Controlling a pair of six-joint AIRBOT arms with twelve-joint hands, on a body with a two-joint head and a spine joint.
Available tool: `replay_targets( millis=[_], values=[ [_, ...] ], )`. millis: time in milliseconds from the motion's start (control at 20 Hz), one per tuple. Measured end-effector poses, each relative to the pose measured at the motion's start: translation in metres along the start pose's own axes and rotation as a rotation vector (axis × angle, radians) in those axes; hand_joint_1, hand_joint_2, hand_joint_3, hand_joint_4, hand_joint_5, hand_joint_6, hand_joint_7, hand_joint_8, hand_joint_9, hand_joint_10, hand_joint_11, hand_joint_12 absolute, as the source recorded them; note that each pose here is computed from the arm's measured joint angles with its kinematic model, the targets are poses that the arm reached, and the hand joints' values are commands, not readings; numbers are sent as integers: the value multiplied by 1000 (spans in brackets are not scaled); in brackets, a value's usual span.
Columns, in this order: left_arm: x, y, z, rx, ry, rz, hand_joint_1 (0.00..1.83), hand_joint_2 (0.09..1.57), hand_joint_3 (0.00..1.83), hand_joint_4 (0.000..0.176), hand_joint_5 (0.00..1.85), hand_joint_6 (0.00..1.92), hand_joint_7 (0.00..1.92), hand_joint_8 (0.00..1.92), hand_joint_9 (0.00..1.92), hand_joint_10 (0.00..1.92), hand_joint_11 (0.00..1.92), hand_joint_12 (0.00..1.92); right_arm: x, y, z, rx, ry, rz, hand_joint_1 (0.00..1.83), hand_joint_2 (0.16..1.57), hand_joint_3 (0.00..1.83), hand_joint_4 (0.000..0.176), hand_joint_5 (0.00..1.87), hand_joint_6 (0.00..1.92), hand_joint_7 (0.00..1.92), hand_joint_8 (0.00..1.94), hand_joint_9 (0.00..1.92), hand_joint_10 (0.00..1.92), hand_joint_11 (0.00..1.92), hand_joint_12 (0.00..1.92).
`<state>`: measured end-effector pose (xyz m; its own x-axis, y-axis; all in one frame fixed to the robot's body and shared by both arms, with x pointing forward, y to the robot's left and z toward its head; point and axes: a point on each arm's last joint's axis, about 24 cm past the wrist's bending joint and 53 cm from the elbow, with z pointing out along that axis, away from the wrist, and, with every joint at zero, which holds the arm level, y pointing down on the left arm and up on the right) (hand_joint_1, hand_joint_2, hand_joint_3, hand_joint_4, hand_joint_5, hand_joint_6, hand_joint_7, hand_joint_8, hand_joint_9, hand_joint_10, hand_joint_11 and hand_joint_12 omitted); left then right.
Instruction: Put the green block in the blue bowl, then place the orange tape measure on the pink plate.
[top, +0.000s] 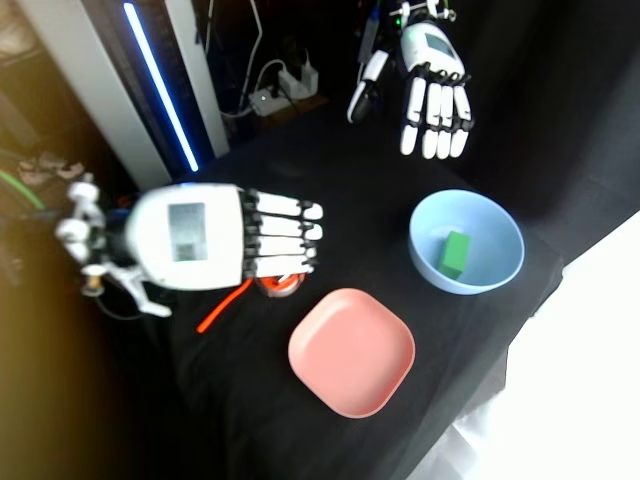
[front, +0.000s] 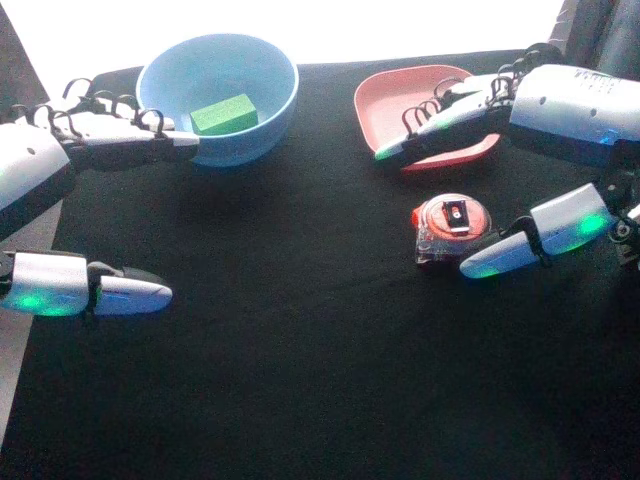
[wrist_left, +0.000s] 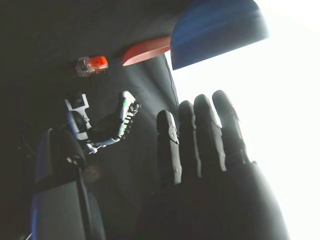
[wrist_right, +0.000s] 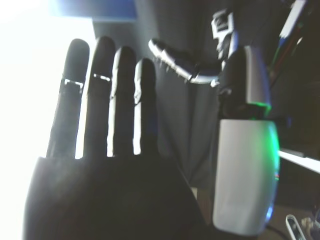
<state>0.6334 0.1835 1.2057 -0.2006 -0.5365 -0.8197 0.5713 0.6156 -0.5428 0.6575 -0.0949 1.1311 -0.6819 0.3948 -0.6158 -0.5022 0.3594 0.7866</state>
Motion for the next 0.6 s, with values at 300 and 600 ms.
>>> replay_targets(
  millis=[300,600],
  values=[
    [1,-1,0,2,1,-6,786,884,1,62,406,2,334,2,281,3,0,528,10,-26,1,94,47,-54,955,956,3,72,576,4,627,3,665,384,420,1136],
    [2,0,-1,1,4,-10,779,890,3,39,408,1,331,1,273,2,0,527,6,-39,0,137,43,-67,1055,1013,0,20,718,11,753,52,529,1021,532,1335]
  ],
)
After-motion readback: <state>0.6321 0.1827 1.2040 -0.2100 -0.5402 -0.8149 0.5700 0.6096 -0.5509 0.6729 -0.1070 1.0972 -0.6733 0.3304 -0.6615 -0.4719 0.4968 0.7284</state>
